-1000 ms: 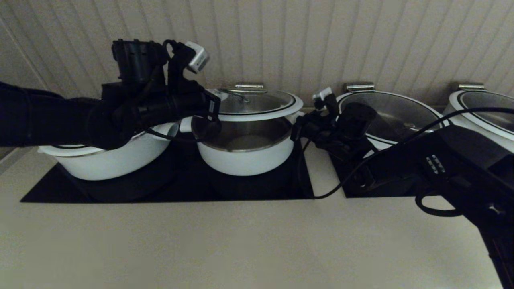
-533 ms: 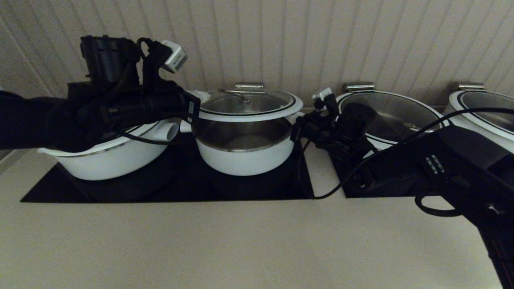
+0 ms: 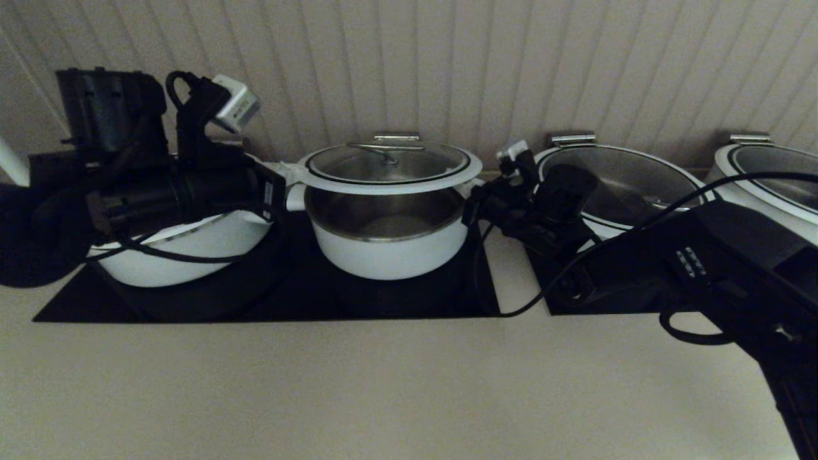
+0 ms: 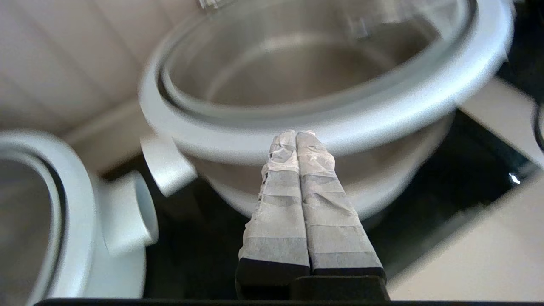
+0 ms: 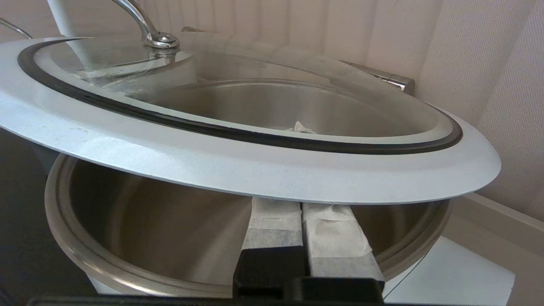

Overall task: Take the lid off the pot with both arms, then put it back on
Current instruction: Hold the pot lid with the right arm, then open the pot lid completely

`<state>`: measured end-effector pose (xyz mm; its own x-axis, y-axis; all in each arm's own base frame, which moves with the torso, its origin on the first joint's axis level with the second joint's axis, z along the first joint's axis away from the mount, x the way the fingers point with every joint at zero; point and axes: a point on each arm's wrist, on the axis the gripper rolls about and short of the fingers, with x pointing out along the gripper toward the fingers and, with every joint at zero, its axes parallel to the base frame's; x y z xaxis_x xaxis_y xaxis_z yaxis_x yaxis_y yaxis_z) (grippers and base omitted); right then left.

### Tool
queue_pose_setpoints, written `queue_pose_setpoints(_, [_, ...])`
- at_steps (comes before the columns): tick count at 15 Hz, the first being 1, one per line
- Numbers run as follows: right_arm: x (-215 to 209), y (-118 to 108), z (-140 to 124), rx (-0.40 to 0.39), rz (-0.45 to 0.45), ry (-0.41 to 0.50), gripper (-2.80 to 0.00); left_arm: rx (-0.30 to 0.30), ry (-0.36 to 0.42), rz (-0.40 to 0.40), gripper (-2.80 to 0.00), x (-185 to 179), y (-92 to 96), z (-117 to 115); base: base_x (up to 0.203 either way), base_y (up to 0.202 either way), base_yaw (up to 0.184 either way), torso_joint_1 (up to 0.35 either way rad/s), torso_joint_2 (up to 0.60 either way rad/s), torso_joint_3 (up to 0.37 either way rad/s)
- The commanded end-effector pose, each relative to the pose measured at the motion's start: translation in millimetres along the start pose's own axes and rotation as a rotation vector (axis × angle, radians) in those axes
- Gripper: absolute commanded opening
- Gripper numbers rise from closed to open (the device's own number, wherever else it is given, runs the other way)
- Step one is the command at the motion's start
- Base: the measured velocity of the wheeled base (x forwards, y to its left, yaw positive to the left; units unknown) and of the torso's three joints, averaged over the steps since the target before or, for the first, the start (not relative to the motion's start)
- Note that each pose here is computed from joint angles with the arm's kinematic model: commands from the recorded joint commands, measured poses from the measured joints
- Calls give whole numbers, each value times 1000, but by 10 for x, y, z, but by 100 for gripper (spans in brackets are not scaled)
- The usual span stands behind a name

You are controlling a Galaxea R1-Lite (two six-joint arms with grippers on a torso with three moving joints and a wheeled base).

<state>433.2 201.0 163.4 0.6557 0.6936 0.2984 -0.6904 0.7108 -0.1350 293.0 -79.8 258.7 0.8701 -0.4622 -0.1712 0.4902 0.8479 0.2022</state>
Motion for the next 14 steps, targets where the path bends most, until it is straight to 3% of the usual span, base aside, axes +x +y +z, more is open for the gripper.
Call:
queue_pose_setpoints(1, [1, 1, 16, -4, 2, -9, -280, -2, 14, -8, -280, -250, -89, -86, 0, 0, 0, 0, 0, 0])
queue_pose_setpoints(6, [4, -1, 29, -5, 1, -11, -280, -18, 94, -35, -280, -382, -213, -378, 0, 0, 0, 0, 0, 0])
queue_pose_setpoints(14, [-4, -22, 54, -9, -3, -18, -280, 20, -6, -38, -280, 95, -378, -525, 0, 0, 0, 0, 0, 0])
